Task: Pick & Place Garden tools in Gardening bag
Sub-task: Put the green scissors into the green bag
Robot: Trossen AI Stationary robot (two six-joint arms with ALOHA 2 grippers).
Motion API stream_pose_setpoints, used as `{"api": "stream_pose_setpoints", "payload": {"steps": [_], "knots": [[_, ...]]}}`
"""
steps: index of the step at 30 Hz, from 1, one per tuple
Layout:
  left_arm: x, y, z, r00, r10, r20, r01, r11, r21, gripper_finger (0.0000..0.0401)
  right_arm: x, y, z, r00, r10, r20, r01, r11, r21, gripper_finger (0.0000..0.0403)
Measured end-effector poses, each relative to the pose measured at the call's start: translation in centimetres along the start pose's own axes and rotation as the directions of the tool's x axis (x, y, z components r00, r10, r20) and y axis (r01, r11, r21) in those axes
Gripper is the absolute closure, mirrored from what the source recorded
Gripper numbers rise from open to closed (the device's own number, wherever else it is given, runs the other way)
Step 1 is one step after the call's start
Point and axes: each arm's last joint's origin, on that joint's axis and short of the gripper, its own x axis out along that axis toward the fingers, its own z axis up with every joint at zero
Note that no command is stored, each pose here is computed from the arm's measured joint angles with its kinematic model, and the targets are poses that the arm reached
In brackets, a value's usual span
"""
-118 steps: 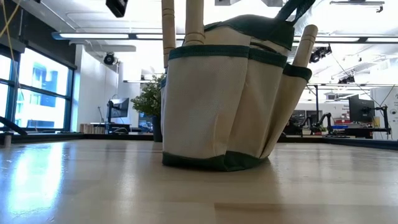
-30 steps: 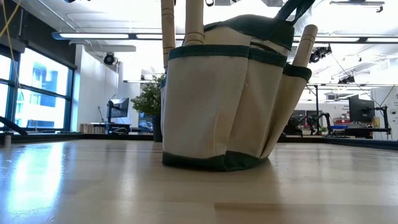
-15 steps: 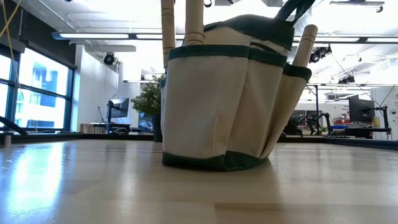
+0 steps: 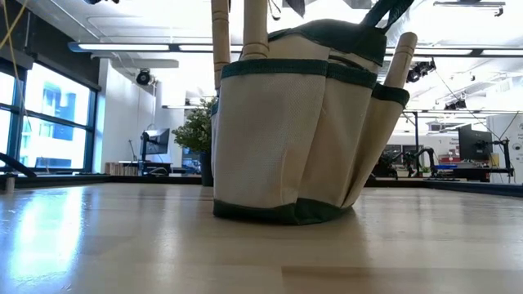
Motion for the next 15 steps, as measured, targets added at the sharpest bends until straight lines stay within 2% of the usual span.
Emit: {"api": "stream_pose_setpoints", "payload": {"steps": [5, 12, 15], "knots": [[-0.1, -0.1, 0.1, 1.000, -0.008, 0.001, 0.008, 1.000, 0.019, 0.0349, -2.1, 0.7, 0.5, 0.999, 0.051, 0.017, -0.050, 0.998, -0.024, 0.0166], [-0.4, -0.5, 0.3, 0.991, -0.131, -0.037, 0.133, 0.990, 0.055, 0.0349, -4.6, 1.5, 1.0, 0.989, 0.143, 0.034, -0.142, 0.990, -0.021, 0.0165], [-1.2, -0.7, 1.3, 0.991, -0.130, -0.039, 0.133, 0.987, 0.092, 0.0350, -5.3, 1.6, 0.9, 0.987, 0.159, 0.033, -0.158, 0.987, -0.013, 0.0165]]}}
